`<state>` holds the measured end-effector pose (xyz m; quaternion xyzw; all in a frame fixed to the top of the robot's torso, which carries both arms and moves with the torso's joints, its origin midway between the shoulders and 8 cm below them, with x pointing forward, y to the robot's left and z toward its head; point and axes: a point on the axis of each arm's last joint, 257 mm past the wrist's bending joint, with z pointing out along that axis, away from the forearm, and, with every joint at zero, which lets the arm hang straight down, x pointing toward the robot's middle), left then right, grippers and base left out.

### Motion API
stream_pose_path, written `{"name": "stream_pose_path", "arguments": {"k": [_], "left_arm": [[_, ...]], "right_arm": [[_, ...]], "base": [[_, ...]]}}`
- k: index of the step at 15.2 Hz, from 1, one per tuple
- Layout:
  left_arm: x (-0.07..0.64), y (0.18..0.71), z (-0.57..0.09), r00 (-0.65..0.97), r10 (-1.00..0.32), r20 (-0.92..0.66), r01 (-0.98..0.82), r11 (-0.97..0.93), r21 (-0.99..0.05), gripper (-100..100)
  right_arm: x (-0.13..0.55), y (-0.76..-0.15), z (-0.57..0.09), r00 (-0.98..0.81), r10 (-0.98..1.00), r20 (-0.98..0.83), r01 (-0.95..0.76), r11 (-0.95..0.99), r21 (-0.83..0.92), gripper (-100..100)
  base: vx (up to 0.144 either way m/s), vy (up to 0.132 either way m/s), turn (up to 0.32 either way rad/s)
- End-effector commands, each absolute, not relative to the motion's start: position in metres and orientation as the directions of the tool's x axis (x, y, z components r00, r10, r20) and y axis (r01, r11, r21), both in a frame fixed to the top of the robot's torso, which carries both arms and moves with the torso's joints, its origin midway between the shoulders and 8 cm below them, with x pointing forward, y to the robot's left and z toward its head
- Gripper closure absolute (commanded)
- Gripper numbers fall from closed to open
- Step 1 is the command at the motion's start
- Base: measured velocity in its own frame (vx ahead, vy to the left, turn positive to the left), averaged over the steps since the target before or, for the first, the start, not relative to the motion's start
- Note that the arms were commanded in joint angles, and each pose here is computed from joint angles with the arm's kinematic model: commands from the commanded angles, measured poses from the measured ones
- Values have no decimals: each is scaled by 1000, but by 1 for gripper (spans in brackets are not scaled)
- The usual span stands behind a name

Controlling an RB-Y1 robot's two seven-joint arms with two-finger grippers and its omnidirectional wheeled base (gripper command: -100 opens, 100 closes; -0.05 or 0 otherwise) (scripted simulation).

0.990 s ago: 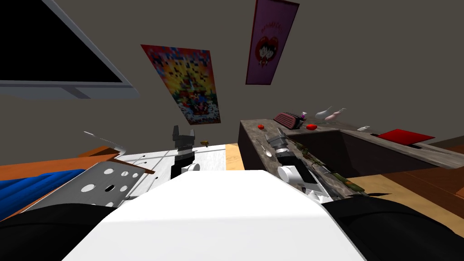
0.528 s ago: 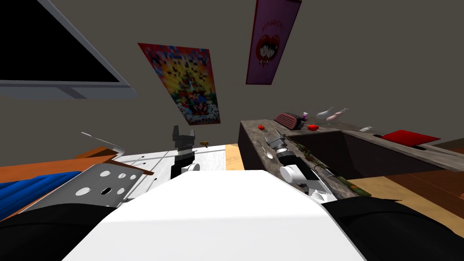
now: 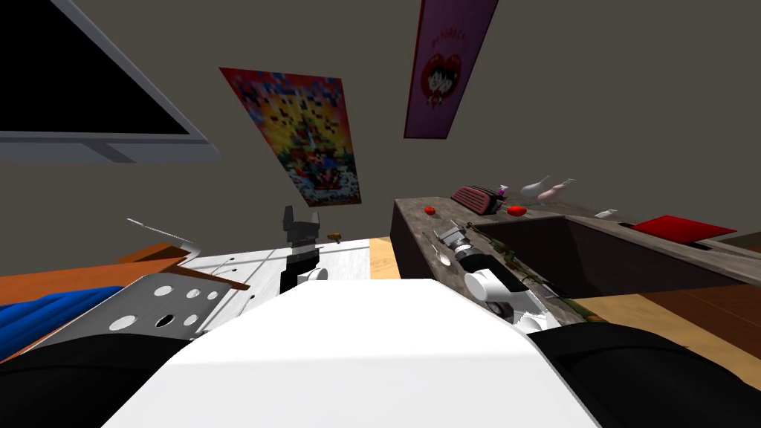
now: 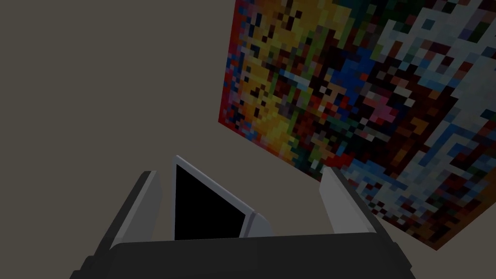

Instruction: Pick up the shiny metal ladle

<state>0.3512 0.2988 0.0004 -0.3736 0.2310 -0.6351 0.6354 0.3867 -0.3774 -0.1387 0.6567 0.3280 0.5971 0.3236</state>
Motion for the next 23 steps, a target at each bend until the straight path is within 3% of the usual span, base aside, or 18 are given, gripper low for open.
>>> {"name": "stream_pose_path", "arguments": {"k": [1,23], "left_arm": [[351,299,0,87,-980,181,635,-86,-768,0],[351,299,0,87,-980,181,635,-86,-768,0]], "right_arm": [[384,-383,-156,115,778,617,91,-627,773,-100],[340,-405,-254,484,520,703,287,-854,434,-100]], "base": [[57,1,2],[50,-1,1]]}}
